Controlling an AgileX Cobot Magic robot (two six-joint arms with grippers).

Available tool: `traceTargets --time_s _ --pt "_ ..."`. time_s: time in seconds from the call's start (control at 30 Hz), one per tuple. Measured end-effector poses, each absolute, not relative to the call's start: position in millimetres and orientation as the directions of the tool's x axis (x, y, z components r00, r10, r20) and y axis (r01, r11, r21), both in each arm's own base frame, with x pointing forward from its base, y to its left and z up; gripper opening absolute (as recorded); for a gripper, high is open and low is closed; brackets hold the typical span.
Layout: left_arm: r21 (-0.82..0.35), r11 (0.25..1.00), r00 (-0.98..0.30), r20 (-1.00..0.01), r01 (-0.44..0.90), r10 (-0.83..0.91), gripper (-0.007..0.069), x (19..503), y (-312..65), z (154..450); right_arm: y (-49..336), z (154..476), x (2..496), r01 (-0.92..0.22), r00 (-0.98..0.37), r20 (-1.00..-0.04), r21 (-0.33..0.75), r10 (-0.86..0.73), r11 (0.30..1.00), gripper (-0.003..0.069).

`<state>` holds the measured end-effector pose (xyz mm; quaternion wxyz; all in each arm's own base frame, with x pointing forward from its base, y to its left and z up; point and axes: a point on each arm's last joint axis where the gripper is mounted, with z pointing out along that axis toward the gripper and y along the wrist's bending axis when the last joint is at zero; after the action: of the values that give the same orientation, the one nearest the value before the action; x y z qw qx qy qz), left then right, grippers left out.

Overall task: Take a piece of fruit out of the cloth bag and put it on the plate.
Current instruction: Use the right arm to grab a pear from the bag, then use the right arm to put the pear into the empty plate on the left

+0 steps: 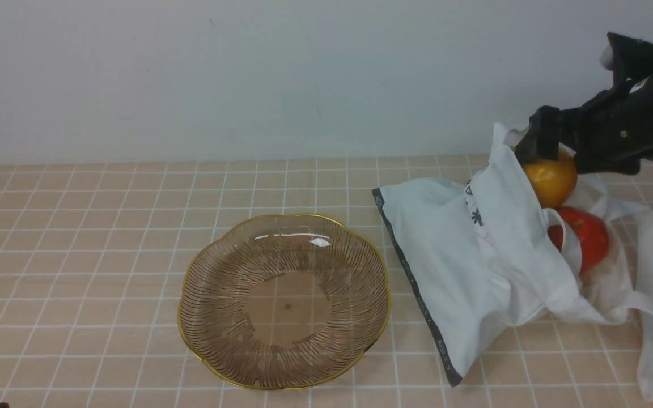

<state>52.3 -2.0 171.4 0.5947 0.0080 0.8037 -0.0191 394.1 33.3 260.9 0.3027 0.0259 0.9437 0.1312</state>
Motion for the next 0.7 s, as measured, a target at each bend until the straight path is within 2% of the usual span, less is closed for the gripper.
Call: traceTargets --time_s 0.03,0.07,0.37,0.53,0.57,0.7 --pt "-0.021 0.999 -0.292 -0.956 0.036 -0.01 -0.0008 52.3 -2.0 171.4 33.5 260.8 394.0 -0.029 -0.817 -0.562 0.267 0.131 0.963 0.0522" --pt "-0.021 0.999 -0.292 -0.956 0.036 -0.01 -0.0008 52.3 -2.0 171.4 33.6 260.8 393.9 -0.028 -0.817 -0.561 0.268 0.132 0.963 0.0512" --pt "-0.021 0.999 -0.292 -0.956 0.036 -0.01 -0.0008 52.3 -2.0 171.4 32.9 280.1 385.0 -0.048 -0.797 -0.593 0.255 0.117 0.966 0.0517" --pt "-0.021 0.999 -0.292 -0.956 0.036 -0.01 -0.0008 52.3 -2.0 171.4 28.4 326.1 358.9 -0.089 -0.734 -0.677 0.185 0.061 0.979 0.0517" --pt "-0.021 0.999 -0.292 -0.956 0.036 -0.01 -0.0008 52.3 -2.0 171.4 28.3 326.0 358.8 -0.089 -0.735 -0.676 0.183 0.059 0.979 0.0517" --pt "-0.021 0.999 -0.292 -0.956 0.036 -0.01 -0.0008 52.3 -2.0 171.4 26.6 363.4 332.5 -0.106 -0.67 -0.74 0.163 0.051 0.981 0.0517"
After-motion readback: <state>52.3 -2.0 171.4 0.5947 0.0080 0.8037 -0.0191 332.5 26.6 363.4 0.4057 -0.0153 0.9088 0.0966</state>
